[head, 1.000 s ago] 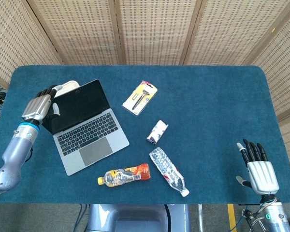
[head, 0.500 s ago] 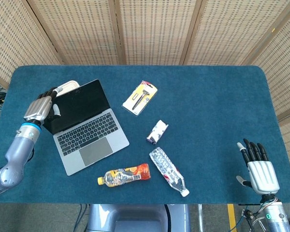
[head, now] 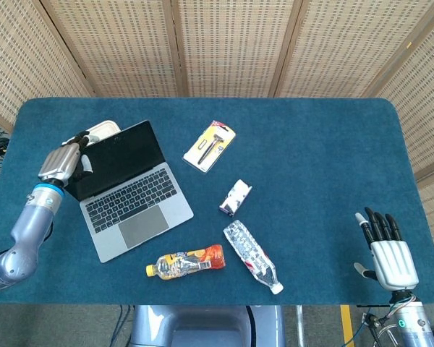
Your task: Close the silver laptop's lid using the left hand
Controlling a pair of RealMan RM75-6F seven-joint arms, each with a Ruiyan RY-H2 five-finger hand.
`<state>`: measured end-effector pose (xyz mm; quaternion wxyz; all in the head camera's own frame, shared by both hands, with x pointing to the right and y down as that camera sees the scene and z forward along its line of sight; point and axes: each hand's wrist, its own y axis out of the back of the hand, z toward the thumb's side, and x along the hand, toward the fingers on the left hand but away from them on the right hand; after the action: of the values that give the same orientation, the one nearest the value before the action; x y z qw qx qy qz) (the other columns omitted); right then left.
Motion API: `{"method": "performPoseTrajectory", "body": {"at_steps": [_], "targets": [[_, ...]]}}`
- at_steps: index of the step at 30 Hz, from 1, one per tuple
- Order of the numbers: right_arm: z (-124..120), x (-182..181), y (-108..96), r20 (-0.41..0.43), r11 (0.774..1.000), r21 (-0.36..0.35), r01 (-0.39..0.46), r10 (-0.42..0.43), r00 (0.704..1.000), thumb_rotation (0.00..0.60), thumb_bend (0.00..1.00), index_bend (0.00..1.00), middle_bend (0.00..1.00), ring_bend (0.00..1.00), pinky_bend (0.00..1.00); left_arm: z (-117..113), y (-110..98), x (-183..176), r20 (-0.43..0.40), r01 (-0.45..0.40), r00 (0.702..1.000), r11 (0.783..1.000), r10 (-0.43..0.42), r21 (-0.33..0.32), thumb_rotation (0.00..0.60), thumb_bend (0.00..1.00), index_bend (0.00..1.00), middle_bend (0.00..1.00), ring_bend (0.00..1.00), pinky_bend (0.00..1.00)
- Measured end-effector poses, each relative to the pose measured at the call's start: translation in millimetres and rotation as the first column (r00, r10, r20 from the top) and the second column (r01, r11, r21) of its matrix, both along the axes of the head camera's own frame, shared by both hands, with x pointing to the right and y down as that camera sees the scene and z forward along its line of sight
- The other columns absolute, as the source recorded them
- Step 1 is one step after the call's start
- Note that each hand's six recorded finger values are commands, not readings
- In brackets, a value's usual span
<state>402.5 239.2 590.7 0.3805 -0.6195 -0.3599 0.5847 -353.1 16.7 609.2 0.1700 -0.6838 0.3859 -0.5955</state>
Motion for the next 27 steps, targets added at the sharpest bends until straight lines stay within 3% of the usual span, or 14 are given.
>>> {"method": "performPoseTrajectory", "body": {"at_steps": [13, 27], "targets": [[-0.7, 1.2, -0.9, 0.001, 1.000, 0.002, -0.005, 0.005, 1.000, 0.600, 0.03, 0.00, 0.00, 0.00, 0.00, -1.6, 2.3, 5.1, -0.027, -0.004, 1.000, 1.000, 0.004, -0.003, 0.600, 0.88, 0.33, 0.20, 0.19, 0.16], [-2.1, 3.1, -1.9, -0.004, 1.000, 0.009, -0.010, 0.010, 1.000, 0.600, 0.03, 0.00, 0.00, 0.00, 0.00, -2.9, 7.8, 21.2, -0.083, -0.026, 0.996, 1.000, 0.025, -0.012, 0.600, 0.88, 0.36, 0.22, 0.20, 0.18]]}}
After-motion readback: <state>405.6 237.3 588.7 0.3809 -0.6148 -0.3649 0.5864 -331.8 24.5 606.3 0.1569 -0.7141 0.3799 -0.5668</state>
